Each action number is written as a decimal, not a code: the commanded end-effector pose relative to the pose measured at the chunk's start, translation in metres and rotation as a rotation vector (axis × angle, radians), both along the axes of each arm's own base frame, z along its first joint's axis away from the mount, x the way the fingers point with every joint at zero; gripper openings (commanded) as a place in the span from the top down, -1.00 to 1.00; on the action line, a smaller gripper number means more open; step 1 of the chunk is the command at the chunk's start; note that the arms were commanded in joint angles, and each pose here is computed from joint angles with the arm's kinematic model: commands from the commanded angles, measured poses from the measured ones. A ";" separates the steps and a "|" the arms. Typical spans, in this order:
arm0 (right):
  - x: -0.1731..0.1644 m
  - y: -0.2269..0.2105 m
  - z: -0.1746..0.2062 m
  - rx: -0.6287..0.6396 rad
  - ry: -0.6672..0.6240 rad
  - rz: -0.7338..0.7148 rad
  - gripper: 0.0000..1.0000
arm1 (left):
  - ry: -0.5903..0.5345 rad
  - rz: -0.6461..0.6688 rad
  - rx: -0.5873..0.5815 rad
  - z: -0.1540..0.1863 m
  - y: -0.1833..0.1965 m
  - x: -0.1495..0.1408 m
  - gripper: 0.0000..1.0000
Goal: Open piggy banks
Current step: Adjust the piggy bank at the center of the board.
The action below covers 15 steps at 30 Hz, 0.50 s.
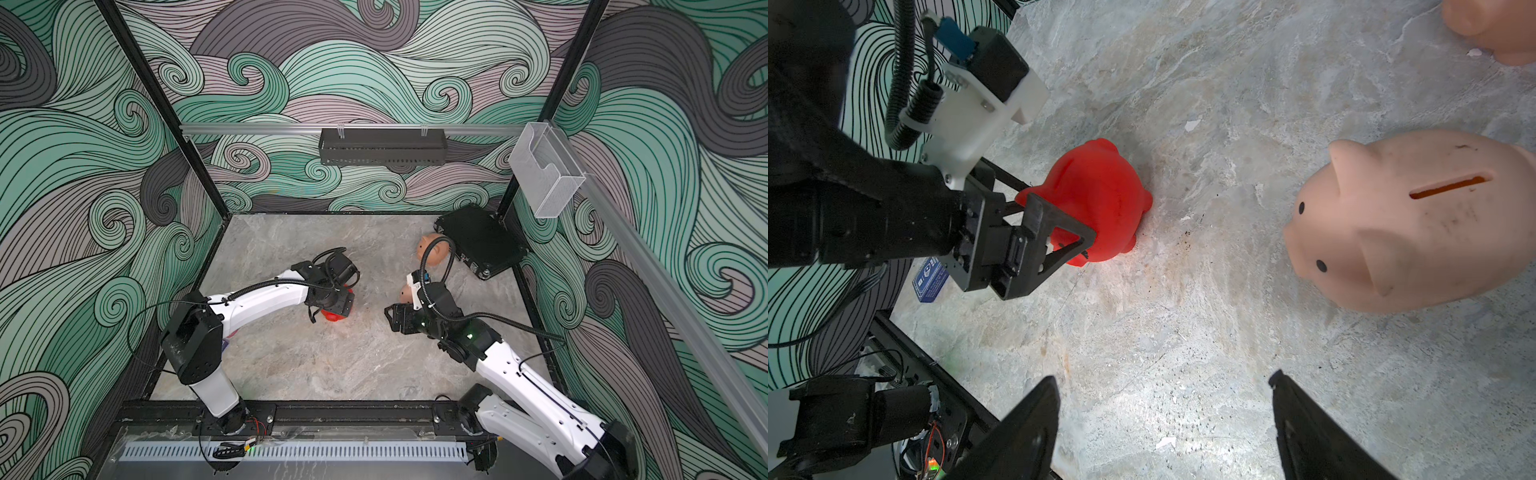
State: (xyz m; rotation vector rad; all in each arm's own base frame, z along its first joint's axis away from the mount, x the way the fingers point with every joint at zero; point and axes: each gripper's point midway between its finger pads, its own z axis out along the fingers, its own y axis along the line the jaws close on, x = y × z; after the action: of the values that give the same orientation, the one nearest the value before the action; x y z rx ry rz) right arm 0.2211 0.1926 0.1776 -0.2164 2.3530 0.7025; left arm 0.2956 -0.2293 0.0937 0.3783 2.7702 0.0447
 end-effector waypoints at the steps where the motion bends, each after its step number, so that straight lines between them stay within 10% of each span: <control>1: -0.003 0.000 -0.004 -0.009 0.003 0.013 -0.60 | -0.018 0.015 0.017 0.009 -0.001 0.005 -0.80; 15: -0.002 -0.001 -0.011 -0.021 0.023 0.004 -0.61 | 0.001 0.054 -0.001 0.004 -0.007 0.007 -0.86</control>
State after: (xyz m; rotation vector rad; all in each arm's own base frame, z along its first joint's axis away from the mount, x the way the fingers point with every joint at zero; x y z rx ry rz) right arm 0.2206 0.1920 0.1715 -0.2158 2.3697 0.6938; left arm 0.3024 -0.2353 0.0984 0.3220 2.7634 0.0253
